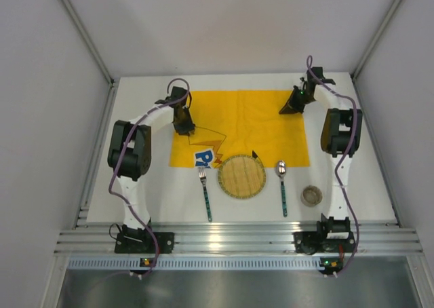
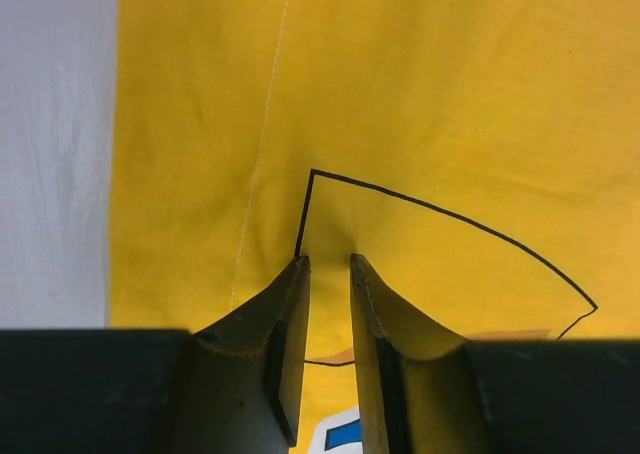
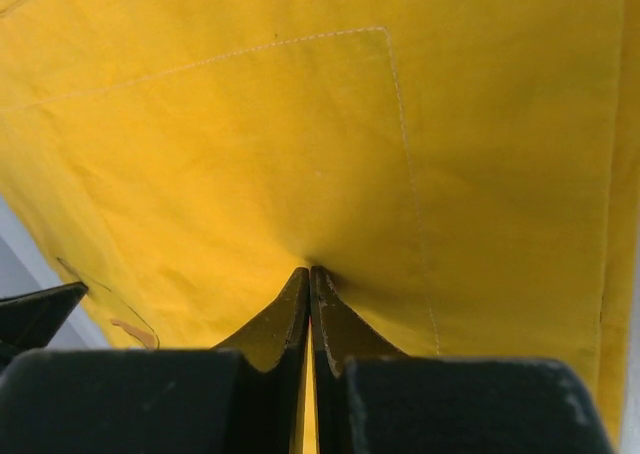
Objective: Set the dinner table for one person
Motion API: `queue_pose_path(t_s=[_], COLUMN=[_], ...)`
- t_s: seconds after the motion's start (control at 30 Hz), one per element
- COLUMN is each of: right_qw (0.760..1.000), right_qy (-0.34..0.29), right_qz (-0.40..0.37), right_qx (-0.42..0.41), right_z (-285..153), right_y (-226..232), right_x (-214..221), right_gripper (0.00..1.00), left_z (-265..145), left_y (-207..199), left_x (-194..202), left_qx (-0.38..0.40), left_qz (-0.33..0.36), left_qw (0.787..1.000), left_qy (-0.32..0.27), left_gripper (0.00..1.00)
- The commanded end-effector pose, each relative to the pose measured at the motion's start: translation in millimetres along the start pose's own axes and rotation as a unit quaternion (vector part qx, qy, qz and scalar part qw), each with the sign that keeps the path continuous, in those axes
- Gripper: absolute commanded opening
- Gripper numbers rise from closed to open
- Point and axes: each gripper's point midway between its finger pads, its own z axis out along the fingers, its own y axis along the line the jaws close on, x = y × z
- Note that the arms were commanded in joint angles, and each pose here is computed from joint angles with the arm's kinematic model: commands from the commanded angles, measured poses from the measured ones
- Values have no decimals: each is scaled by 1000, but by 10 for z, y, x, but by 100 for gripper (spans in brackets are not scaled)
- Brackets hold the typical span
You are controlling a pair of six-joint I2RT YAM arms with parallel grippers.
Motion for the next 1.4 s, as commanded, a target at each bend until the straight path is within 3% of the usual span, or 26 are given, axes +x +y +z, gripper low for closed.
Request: queue_pose_path(t_s=[0.0,0.2,0.3,0.4,0.43,0.47,0.53,0.57,0.6,0.63,0.67,0.73,0.77,0.8,0.83,0.9,1.03,1.17,1.37], right_qw=[1000,999,993,988,985,984,979,976,964,963,958,964,973,972,979,969,991,983,993], right_qy=[0,-1,-82,-113,-132,-141,-176,-182,-229,-228,-239,-256,-226,-168,-85,-29,-42,58,53], right_qz=[-4,-29,-83,-105,-108,-108,-104,-117,-129,-141,-159,-73,-32,-58,-32,-19,-78,4,-26], right_qx=[17,17,-2,-27,-30,-32,-4,13,44,41,16,-6,-28,-151,-185,-243,-96,-174,-100], right_z=[86,15,-434,-708,-908,-1023,-1426,-1488,-1882,-1910,-1970,-2023,-1956,-1912,-1557,-1506,-1479,-1354,-1262], right_y=[-52,-11,322,538,652,717,799,936,1016,1034,1164,1068,943,1239,979,987,633,486,223], right_x=[-14,-33,-292,-316,-338,-336,-289,-145,-120,25,126,329,457,697,1118,1521,2102,2761,3026], right_gripper=[1,2,17,41,56,63,92,100,100,100,100,100,100,100,100,100,100,100,100], left_z=[97,-54,-256,-544,-688,-772,-992,-1193,-1307,-1395,-1504,-1646,-1677,-1686,-1705,-1667,-1811,-1828,-1933], left_y=[438,403,303,165,118,84,-16,-83,-120,-150,-187,-185,-243,-209,-260,-212,-61,108,216], left_x=[472,374,122,-181,-284,-355,-516,-609,-657,-680,-745,-684,-709,-581,-515,-368,-168,25,206], left_qx=[-80,-67,-57,-40,-33,-27,-11,5,12,18,29,53,77,86,108,115,111,96,87], left_qz=[-15,-15,-3,13,16,22,30,33,37,40,43,37,28,24,20,6,-5,-2,14], left_qw=[995,997,998,998,997,996,993,990,988,986,981,976,972,972,971,972,970,972,975], left_qy=[56,27,-7,-53,-72,-84,-113,-136,-150,-162,-185,-206,-221,-217,-211,-205,-217,-216,-205], left_gripper=[29,32,33,34,36,38,50,59,68,78,98,98,98,98,99,99,99,99,99])
